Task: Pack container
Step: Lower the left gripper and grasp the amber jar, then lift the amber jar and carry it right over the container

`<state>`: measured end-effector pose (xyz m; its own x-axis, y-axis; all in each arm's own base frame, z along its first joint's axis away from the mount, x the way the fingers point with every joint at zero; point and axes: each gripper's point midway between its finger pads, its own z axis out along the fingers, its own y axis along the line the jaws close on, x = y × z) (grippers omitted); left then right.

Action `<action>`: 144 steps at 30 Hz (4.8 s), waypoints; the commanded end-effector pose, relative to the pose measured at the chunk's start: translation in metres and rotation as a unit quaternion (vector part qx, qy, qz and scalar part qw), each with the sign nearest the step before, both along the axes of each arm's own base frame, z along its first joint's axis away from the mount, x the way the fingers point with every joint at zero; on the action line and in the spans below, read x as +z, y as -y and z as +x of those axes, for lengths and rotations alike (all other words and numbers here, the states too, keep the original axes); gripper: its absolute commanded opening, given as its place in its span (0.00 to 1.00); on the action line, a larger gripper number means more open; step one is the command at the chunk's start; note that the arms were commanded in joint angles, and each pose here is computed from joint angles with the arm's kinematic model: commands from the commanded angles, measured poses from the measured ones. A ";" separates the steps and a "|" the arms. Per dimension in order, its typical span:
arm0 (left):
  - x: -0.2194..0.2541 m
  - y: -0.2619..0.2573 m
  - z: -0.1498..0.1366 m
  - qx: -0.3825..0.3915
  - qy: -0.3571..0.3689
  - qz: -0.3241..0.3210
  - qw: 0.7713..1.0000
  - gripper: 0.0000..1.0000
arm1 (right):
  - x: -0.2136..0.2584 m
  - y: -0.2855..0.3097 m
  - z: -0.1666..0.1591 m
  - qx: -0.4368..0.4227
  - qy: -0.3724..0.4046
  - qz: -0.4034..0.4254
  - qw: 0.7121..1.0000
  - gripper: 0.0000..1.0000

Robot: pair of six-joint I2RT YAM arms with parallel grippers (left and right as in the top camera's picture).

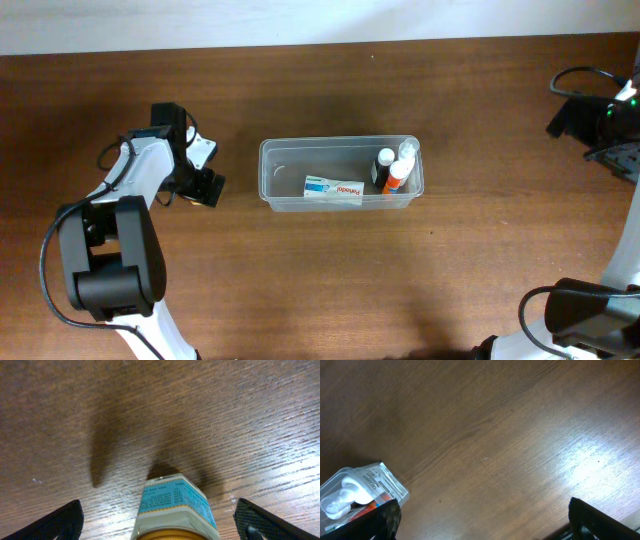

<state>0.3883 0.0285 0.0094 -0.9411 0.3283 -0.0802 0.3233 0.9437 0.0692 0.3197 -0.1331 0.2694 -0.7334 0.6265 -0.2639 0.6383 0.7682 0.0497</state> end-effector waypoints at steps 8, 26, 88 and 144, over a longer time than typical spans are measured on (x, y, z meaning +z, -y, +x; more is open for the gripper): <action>-0.003 0.003 0.003 -0.003 0.006 -0.009 1.000 0.75 | 0.005 0.002 0.000 -0.009 0.009 -0.004 1.000 0.98; -0.005 0.004 -0.018 0.116 -0.033 -0.019 0.993 0.56 | 0.005 0.002 0.000 -0.009 0.009 -0.004 1.000 0.98; 0.108 0.053 0.018 0.134 -0.020 -0.173 0.976 0.36 | 0.005 0.002 0.000 -0.009 0.009 -0.004 1.000 0.98; 0.077 0.213 -0.002 0.020 0.020 -0.032 0.999 0.35 | 0.005 0.002 0.000 -0.009 0.009 -0.004 1.000 0.98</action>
<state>0.3903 -0.1844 0.0962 -0.9388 0.3067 -0.1566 0.3055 0.9516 0.0327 0.3198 -0.1332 0.2695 -0.7331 0.6268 -0.2642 0.6386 0.7679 0.0499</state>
